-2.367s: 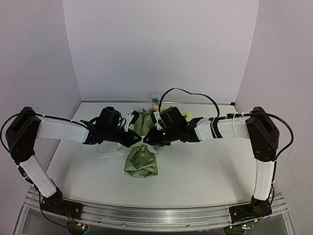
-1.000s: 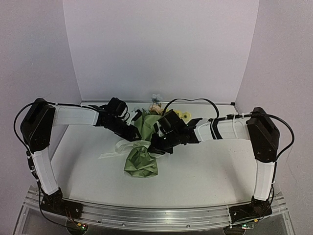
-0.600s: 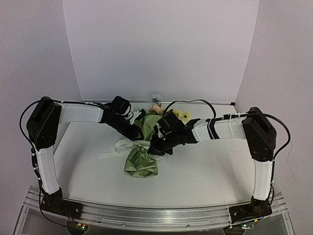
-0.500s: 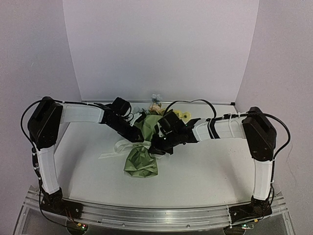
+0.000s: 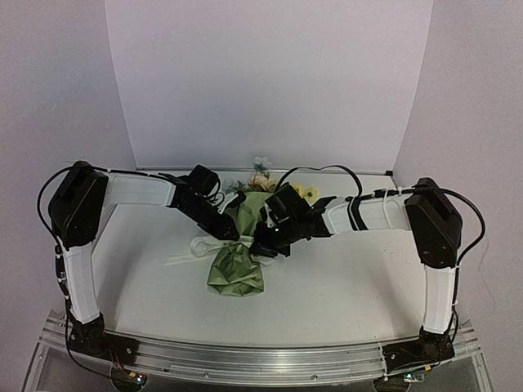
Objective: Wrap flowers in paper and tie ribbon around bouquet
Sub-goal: Cross the half-tied ribbon over the folded bouquet.
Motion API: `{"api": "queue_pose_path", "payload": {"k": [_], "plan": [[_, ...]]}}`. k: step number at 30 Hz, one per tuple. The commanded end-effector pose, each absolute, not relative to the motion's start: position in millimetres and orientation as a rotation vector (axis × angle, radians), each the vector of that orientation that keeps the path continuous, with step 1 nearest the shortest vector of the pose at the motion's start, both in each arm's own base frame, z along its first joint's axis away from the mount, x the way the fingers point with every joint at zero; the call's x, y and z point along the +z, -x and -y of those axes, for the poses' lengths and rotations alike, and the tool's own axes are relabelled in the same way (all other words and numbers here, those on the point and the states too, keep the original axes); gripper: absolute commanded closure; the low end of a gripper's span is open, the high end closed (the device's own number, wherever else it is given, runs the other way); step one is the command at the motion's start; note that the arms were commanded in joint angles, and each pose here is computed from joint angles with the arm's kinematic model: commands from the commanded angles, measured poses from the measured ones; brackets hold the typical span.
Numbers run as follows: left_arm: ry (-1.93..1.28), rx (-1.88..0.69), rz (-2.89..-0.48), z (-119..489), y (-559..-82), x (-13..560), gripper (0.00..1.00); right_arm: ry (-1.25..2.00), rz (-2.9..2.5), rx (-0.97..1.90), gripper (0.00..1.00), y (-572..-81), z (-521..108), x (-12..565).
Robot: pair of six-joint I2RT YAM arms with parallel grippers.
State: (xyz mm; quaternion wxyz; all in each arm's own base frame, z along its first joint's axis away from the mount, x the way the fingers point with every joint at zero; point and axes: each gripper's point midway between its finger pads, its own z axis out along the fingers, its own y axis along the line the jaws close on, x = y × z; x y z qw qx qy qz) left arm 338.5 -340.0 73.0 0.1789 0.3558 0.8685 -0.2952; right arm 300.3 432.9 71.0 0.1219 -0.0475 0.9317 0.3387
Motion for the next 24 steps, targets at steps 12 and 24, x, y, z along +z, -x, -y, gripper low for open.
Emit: {"api": "queue_pose_path", "payload": {"k": [12, 24], "plan": [[-0.959, -0.829, -2.357, 348.7, -349.2, 103.0, 1.00, 0.103, -2.713, 0.997, 1.00, -315.0, -443.4, 77.3], [-0.849, -0.889, -2.277, 348.5, -348.8, 133.7, 1.00, -0.058, -2.741, 0.958, 1.00, -335.9, -438.6, 66.3]]}}
